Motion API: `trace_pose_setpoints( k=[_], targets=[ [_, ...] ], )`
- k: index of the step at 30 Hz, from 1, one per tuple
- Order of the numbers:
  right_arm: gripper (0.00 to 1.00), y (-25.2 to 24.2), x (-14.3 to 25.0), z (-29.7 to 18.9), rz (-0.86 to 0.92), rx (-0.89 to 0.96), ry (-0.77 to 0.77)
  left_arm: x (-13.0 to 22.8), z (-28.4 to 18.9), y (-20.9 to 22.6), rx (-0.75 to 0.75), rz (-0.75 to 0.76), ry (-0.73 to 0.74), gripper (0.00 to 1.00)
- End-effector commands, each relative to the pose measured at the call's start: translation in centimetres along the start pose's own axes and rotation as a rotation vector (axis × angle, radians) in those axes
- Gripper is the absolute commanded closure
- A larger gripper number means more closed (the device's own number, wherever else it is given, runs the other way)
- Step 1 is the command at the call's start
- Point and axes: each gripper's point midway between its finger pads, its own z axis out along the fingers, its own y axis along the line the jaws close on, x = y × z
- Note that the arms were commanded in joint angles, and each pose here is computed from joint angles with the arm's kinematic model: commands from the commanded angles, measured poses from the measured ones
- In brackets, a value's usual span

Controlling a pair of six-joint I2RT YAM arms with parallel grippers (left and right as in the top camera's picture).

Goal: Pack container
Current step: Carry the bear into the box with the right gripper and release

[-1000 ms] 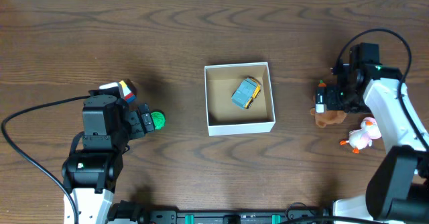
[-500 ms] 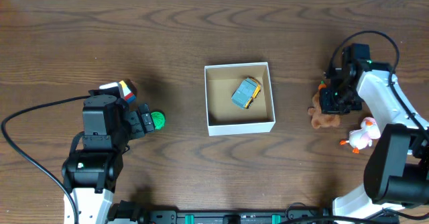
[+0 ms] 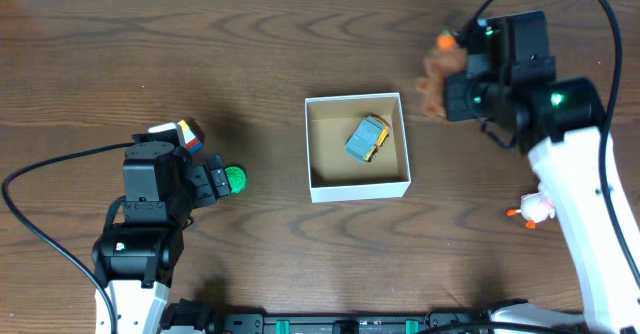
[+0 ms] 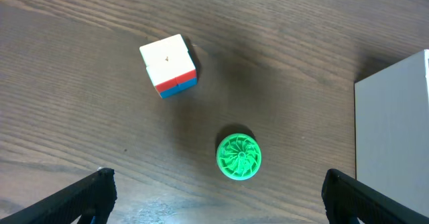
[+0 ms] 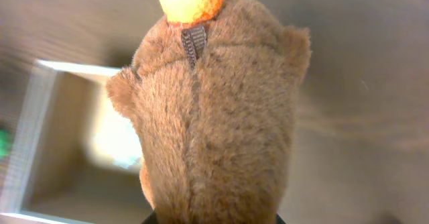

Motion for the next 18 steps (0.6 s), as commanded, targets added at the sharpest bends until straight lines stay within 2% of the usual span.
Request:
trace_pose_setpoints(
  k=[1, 4, 10, 18],
  targets=[
    [0.99, 4.3, 0.2, 0.1, 0.124, -0.078, -0.002, -0.8, -0.4, 0.2, -0.011, 0.007, -0.019, 0.02],
    [0.99, 7.9, 0.7, 1.0, 0.192, -0.126, 0.003, -0.8, -0.4, 0.2, -0.011, 0.008, -0.019, 0.02],
    [0.99, 11.9, 2.9, 4.2, 0.361, -0.101, 0.062, -0.8, -0.4, 0.2, -0.011, 0.008, -0.019, 0.02],
    [0.99, 16.0, 5.3, 9.4, 0.34, -0.103, 0.142, -0.8, -0.4, 0.2, -0.011, 0.007, -0.019, 0.02]
  ],
)
